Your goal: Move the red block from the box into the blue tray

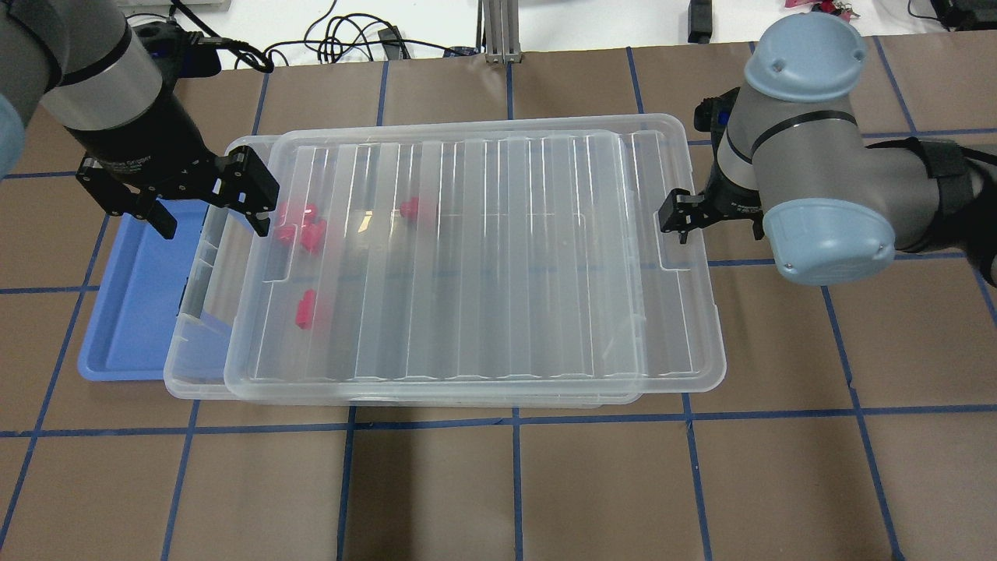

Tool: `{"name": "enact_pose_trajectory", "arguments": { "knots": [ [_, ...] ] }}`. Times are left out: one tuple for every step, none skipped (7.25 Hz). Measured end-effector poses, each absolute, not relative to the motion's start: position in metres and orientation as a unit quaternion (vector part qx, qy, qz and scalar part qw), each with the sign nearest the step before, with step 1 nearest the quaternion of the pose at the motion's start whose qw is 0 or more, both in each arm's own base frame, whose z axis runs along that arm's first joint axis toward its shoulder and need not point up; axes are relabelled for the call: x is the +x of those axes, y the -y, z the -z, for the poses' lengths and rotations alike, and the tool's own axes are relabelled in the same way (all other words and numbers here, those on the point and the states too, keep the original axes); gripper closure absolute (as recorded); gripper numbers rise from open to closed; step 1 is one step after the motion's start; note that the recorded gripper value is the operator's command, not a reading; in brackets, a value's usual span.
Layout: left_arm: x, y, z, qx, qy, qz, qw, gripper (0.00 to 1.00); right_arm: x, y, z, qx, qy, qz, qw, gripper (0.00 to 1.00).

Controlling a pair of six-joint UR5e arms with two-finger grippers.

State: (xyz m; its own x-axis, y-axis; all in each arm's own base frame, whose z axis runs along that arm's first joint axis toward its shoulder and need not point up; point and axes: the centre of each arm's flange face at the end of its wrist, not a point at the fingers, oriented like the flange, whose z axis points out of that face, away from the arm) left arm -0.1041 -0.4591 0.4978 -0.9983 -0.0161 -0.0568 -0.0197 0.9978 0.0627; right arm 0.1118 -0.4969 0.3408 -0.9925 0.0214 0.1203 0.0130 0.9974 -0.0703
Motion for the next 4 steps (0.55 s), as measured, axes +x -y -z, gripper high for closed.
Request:
{"name": "enact_pose_trajectory", "arguments": {
  "knots": [
    [-0.104,0.459,-0.497,-0.009,-0.999,-0.032,0.028,0.0,0.092,0.5,-0.342,-0.002,0.997,-0.031,0.07,0.0],
    [-0.102,0.46,-0.496,-0.011,-0.999,-0.033,0.027,0.0,0.072,0.502,-0.343,0.0,0.997,-0.027,0.073,0.0],
    [-0.094,0.463,-0.491,-0.018,-0.999,-0.035,0.025,0.0,0.054,0.504,-0.344,0.004,0.997,-0.025,0.076,0.0],
    [-0.076,0.469,-0.484,-0.019,-0.999,-0.034,0.023,0.0,0.039,0.505,-0.345,0.012,0.996,-0.023,0.08,0.0]
  ]
}}
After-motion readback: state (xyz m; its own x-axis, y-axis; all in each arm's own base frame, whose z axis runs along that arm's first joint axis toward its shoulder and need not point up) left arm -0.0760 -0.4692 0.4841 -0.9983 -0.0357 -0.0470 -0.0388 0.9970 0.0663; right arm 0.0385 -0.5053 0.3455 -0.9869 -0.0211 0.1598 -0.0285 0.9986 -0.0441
